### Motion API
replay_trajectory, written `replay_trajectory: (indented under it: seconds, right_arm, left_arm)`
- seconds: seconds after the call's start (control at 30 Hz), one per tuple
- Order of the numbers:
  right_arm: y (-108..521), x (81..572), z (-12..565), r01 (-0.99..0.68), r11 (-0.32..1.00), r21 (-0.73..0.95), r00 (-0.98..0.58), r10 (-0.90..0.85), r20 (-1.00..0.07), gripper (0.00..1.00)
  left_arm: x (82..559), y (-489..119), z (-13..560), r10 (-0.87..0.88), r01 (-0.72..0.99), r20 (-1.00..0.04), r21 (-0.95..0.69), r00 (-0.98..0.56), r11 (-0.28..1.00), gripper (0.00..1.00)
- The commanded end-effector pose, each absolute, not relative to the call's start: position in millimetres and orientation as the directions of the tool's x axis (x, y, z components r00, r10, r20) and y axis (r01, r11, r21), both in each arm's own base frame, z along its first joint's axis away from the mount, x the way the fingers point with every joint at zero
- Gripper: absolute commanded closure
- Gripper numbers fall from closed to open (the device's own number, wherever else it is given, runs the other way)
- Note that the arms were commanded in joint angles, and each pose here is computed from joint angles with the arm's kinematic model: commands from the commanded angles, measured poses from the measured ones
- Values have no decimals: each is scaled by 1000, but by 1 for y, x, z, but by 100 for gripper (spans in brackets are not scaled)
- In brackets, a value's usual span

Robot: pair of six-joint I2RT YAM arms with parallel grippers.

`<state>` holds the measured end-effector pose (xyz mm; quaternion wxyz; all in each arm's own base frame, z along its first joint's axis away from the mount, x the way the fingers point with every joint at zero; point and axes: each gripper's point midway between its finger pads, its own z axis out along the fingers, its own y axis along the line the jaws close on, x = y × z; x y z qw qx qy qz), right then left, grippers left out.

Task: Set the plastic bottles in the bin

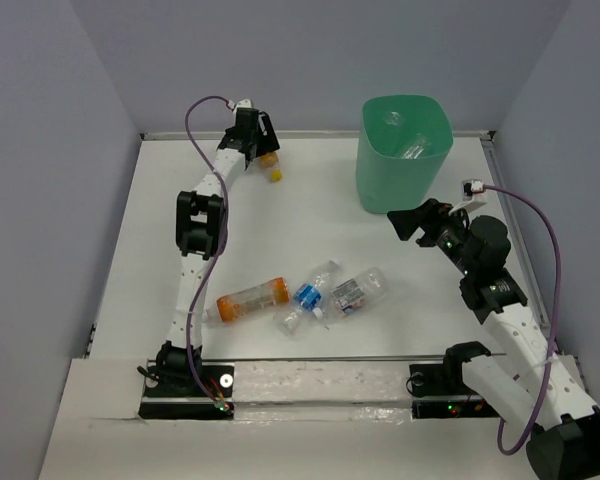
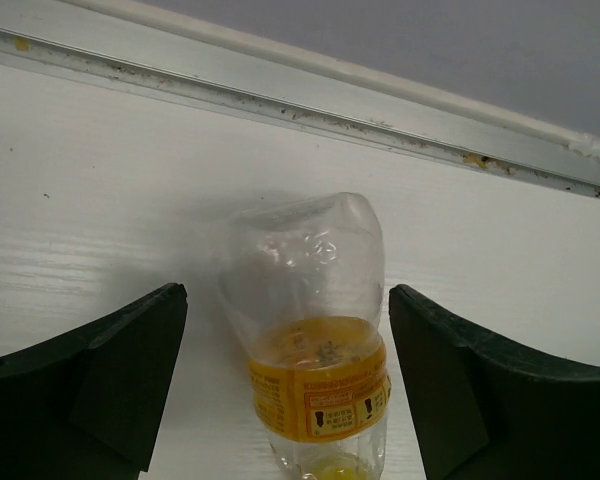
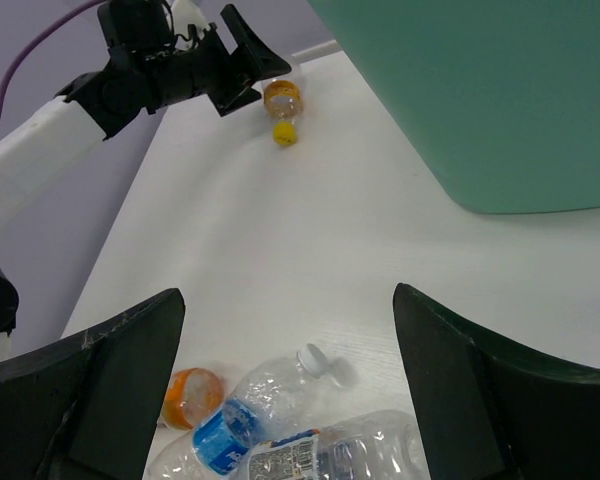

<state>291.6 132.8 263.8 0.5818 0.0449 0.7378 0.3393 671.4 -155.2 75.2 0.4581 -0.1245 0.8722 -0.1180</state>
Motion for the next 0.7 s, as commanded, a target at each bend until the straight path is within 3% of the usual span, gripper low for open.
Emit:
replay_trajectory:
  seconds: [0.0, 0.17, 0.2, 0.27, 0.3, 0.43, 0.63, 0.67]
  right_arm:
    - [138, 292, 301, -412, 747, 522, -232, 468, -853, 10]
    - [143, 291, 300, -425, 734, 529, -245, 470, -848, 10]
    - [143, 292, 300, -423, 735, 530, -246, 470, -848, 10]
    - [142, 292, 299, -422, 737, 528, -245, 467, -849, 10]
    - [142, 293, 298, -420, 739, 527, -247, 466, -850, 11]
    - [143, 292, 299, -421, 739, 526, -256, 460, -850, 11]
    - [141, 287, 307, -427, 734, 528, -240, 471, -849, 11]
    - [142, 286, 308, -428, 730, 533, -242, 475, -846, 10]
  left_arm:
    - [676, -168, 79, -343, -79, -771, -358, -537, 930, 9]
    - [675, -175, 73, -341, -67, -766, -366, -546, 928, 14]
    - [674, -174, 71, -340, -69, -765, -364, -547, 929, 26]
    - [674, -175, 78, -345, -67, -770, -369, -536, 927, 39]
    - [675, -174, 83, -349, -62, -781, -373, -518, 926, 52]
    - [670, -171, 112, -360, -50, -803, -383, -475, 922, 61]
    - [644, -172, 268, -432, 76, -870, -460, -238, 885, 64]
    - [628, -176, 319, -457, 130, -873, -480, -171, 868, 64]
